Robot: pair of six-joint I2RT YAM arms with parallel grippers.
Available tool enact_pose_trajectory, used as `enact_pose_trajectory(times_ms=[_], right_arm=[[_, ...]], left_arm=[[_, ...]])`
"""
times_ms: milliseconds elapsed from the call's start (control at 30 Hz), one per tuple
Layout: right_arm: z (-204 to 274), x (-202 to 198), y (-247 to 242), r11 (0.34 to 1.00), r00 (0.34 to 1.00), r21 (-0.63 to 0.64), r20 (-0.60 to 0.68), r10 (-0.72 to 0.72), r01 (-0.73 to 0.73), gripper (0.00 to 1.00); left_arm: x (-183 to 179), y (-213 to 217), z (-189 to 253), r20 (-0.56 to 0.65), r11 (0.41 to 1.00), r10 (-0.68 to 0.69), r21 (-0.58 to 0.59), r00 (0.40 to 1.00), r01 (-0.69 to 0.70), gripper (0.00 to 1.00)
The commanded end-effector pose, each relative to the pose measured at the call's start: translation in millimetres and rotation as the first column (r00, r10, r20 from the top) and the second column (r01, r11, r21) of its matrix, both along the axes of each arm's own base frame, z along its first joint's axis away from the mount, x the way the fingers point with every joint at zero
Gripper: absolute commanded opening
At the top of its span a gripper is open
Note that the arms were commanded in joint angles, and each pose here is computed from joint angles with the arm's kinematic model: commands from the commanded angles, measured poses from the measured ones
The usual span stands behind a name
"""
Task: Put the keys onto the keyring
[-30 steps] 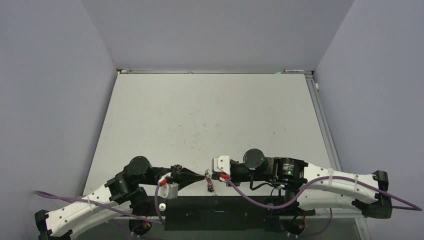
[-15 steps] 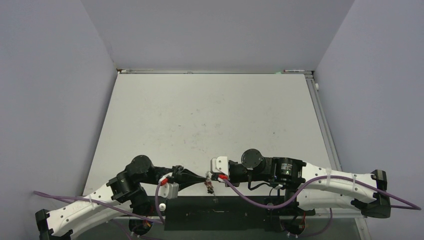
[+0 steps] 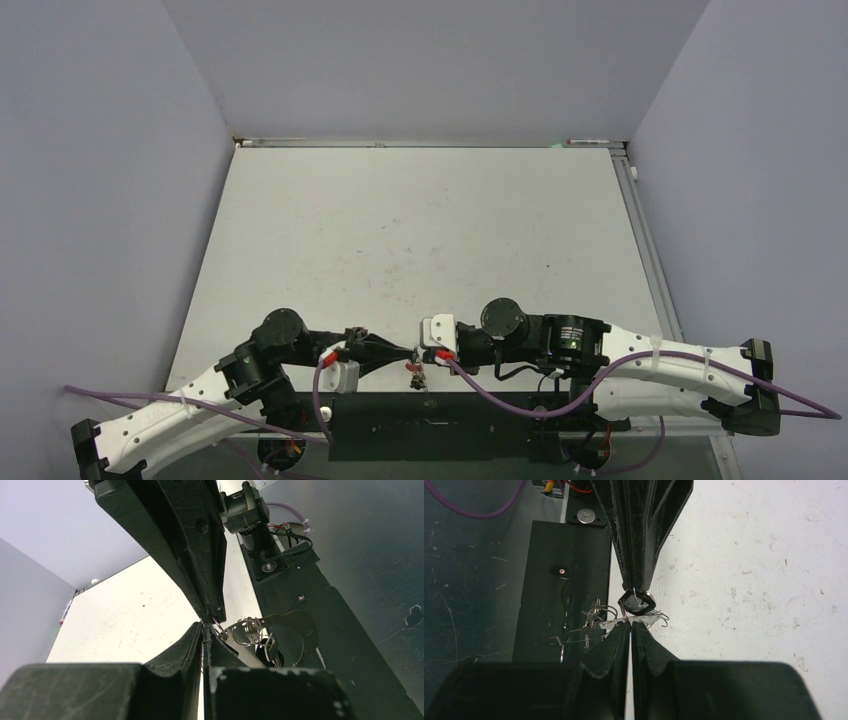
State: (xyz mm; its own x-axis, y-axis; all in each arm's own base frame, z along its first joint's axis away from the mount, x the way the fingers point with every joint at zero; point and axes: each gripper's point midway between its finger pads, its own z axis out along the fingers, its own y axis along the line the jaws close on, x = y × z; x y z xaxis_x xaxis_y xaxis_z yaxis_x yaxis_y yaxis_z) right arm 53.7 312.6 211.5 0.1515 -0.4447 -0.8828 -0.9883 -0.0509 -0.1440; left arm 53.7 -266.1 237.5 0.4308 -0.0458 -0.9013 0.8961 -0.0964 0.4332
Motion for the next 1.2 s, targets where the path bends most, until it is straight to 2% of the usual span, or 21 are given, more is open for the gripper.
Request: enact_pose_trajectory(times_ms=[0, 400, 1167], right_arm=[[31.9, -3.7, 11.5, 0.995, 1.000, 0.099, 0.006, 0.023, -0.023, 0.05], [36.5, -2.3, 9.2, 0.994, 1.000, 0.111, 0.014, 0.013, -0.015, 0.05], [38.2, 1.3, 8.4, 0.993, 1.000, 0.115, 0.020, -0.010, 0.007, 0.05]], left_arm=[[3.7, -0.3, 11.4, 0.016, 0.999, 0.017, -0.050, 1.000, -0.016, 0.00], [-5.7, -2.0, 5.8, -0.006, 0.999, -0.042, -0.029, 0.999, 0.042, 0.00], [-6.1, -3.1, 1.2, -0.034, 0.999, -0.044, -0.014, 0.998, 0.044, 0.00]])
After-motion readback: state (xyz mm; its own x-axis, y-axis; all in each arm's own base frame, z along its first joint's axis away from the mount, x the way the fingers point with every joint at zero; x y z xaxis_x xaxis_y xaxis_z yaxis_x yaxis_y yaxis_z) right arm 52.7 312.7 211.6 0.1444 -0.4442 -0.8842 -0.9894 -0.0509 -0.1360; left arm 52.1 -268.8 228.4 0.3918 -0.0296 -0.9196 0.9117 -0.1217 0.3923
